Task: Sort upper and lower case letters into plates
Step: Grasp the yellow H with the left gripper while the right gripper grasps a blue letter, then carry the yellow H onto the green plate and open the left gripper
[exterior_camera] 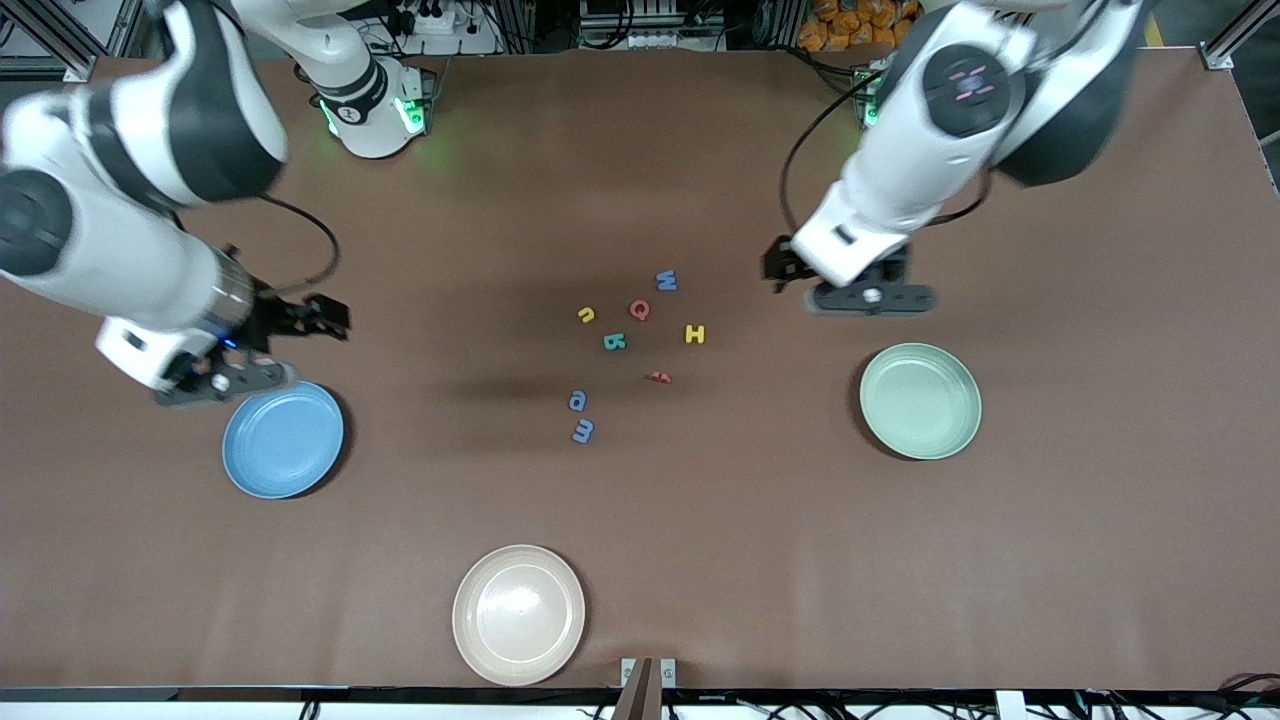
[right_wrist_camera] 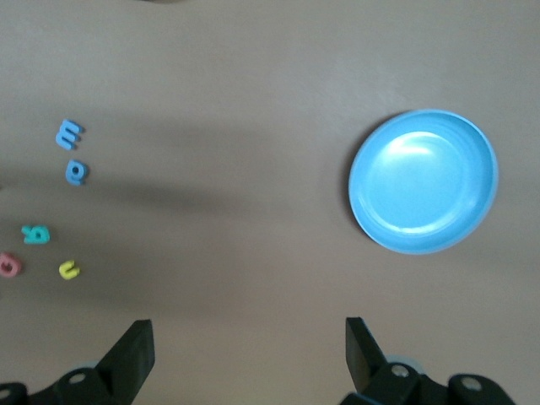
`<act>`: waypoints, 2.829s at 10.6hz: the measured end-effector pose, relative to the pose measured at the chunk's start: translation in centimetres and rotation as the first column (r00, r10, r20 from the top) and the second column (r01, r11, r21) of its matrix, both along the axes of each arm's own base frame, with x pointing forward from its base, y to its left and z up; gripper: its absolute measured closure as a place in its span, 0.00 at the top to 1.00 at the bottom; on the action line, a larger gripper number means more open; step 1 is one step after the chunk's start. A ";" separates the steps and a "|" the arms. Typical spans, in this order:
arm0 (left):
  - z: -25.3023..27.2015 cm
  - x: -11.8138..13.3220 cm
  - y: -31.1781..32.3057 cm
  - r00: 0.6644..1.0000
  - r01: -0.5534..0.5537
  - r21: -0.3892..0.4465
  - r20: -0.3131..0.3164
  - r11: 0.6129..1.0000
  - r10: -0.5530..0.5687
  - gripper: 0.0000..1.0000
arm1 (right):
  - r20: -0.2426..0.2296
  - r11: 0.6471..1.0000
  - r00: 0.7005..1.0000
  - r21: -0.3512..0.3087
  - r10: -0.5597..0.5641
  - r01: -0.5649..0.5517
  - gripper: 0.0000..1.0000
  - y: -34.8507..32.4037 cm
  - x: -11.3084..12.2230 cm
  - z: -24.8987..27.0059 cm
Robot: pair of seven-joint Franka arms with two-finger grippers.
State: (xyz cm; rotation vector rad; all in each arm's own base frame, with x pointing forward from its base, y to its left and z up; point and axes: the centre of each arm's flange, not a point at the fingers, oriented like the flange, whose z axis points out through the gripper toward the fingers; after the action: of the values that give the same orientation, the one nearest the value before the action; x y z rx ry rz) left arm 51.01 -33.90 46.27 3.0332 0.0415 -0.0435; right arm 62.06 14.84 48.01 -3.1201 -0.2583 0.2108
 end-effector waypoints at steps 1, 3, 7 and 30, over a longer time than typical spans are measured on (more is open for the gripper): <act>-2.9 -0.9 -2.3 1.000 -0.024 -0.010 -0.010 1.000 0.024 1.00 | 0.002 1.000 1.000 -0.003 -0.008 0.008 1.00 1.0 0.8 -2.1; -8.7 -2.5 -6.0 0.998 -0.049 -0.008 -0.034 0.999 0.049 1.00 | 0.000 1.000 1.000 -0.010 -0.022 0.022 1.00 2.8 1.8 -5.9; -16.8 -4.8 -9.4 0.999 0.010 0.078 -0.042 0.997 -0.007 0.95 | -0.029 0.994 0.994 -0.017 -0.109 0.109 1.00 6.9 1.7 -10.5; -23.6 -0.3 -6.7 0.997 -0.057 0.121 0.050 0.991 0.052 0.33 | 0.016 0.918 0.918 0.011 -0.396 0.396 1.00 24.6 -3.6 -28.2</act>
State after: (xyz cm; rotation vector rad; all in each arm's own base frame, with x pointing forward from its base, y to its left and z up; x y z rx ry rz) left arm 50.72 -40.57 22.71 3.1527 0.1279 0.0357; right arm 58.44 39.45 19.80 -3.0777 0.3739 0.1741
